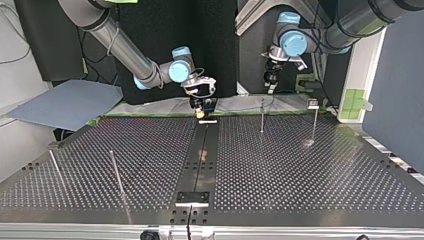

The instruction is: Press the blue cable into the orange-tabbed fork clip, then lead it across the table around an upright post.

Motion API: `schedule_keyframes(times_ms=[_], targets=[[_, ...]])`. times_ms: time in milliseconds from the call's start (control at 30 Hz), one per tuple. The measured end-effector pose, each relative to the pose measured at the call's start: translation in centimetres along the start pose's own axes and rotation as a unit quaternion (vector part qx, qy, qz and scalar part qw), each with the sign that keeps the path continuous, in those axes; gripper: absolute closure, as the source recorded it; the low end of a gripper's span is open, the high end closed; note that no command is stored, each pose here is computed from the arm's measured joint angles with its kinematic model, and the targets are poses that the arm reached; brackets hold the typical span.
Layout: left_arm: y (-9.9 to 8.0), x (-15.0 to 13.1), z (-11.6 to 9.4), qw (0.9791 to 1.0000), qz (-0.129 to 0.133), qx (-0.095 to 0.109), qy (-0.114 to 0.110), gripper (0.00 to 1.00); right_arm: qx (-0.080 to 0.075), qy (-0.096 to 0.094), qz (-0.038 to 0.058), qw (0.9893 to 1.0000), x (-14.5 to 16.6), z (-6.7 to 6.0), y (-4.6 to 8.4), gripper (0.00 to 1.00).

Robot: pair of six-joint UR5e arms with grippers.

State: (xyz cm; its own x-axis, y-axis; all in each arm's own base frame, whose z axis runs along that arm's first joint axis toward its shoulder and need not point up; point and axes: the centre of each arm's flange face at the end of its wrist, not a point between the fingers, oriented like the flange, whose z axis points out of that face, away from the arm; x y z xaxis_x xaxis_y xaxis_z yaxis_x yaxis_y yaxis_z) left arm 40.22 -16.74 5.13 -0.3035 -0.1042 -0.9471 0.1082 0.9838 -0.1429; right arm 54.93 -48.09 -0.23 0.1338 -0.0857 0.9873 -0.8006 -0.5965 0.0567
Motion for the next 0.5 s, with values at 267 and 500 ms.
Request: schedule_keyframes(times_ms=[267,500], targets=[[-1.6,-2.9,-0.1,0.9983,-0.016,0.030,-0.046,0.00,0.001,0.000,0.0010,1.0000,-0.1,0.0,0.0,1.00],[-1.8,-4.8,-0.2,0.9961,-0.028,0.020,-0.081,0.00,0.002,-0.001,0.0017,1.0000,-0.3,0.0,0.0,1.00]])
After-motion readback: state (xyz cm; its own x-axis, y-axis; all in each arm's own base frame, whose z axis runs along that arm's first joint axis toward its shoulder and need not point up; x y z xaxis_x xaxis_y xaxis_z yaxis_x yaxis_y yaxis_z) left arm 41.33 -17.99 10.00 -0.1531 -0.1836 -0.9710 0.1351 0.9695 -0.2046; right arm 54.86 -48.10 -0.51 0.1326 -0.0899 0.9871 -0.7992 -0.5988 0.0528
